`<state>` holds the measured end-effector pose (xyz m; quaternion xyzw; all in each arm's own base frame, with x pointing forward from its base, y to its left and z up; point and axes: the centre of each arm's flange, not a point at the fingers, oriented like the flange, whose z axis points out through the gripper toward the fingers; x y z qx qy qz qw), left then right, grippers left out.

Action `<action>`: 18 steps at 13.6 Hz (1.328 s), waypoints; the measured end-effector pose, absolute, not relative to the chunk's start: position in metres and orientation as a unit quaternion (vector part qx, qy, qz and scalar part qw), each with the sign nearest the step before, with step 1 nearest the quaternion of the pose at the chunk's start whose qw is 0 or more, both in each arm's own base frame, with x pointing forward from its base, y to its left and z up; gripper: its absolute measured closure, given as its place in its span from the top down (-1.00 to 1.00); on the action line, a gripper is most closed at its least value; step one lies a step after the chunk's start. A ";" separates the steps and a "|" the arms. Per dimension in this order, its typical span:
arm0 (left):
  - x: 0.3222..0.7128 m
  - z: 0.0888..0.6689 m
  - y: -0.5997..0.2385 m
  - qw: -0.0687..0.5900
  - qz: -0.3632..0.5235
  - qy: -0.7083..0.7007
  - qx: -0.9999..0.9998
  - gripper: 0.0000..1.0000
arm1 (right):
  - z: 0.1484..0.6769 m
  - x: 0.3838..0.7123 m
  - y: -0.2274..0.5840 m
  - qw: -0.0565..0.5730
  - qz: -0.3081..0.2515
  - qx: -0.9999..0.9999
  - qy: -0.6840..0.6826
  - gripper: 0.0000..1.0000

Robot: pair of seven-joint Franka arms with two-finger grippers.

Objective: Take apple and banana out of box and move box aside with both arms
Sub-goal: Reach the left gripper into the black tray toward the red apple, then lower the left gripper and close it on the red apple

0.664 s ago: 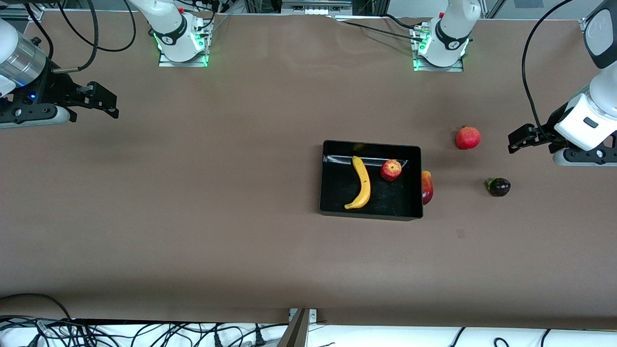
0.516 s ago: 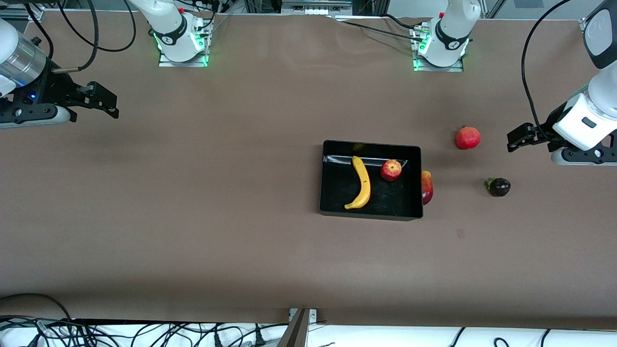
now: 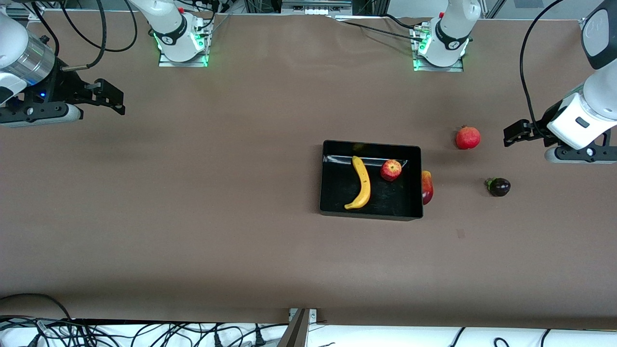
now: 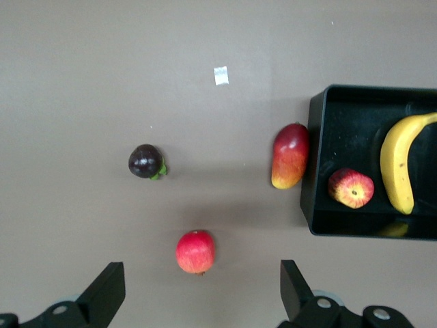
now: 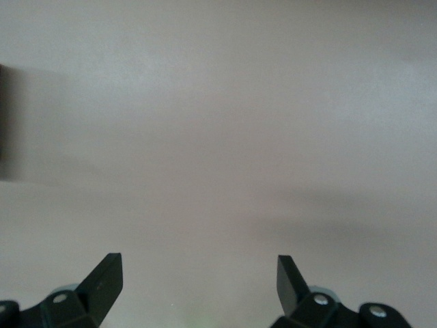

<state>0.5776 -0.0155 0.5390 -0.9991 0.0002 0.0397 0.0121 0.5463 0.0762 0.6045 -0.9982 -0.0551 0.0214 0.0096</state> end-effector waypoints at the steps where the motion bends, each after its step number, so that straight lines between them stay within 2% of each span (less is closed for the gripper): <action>1: 0.577 0.539 -0.020 0.012 0.043 0.003 -0.999 1.00 | 0.604 0.546 0.076 0.010 0.022 -0.998 -0.055 1.00; 6: 0.570 0.522 -0.065 0.013 0.085 0.044 -0.995 1.00 | 0.605 0.546 0.075 0.010 0.022 -0.998 -0.054 1.00; 8: 0.582 0.484 -0.113 0.011 0.091 0.060 -0.994 1.00 | 0.605 0.546 0.075 0.010 0.021 -0.998 -0.054 1.00; 12: 0.602 0.400 -0.199 0.002 0.076 -0.006 -0.997 1.00 | 0.605 0.546 0.075 0.010 0.021 -0.998 -0.054 1.00; 14: 0.602 0.368 -0.231 0.008 0.070 -0.013 -0.997 1.00 | 0.605 0.547 0.075 0.010 0.021 -0.998 -0.054 1.00; 18: 0.581 0.309 -0.281 0.067 0.071 0.036 -0.995 1.00 | 0.605 0.547 0.075 0.010 0.020 -0.998 -0.054 1.00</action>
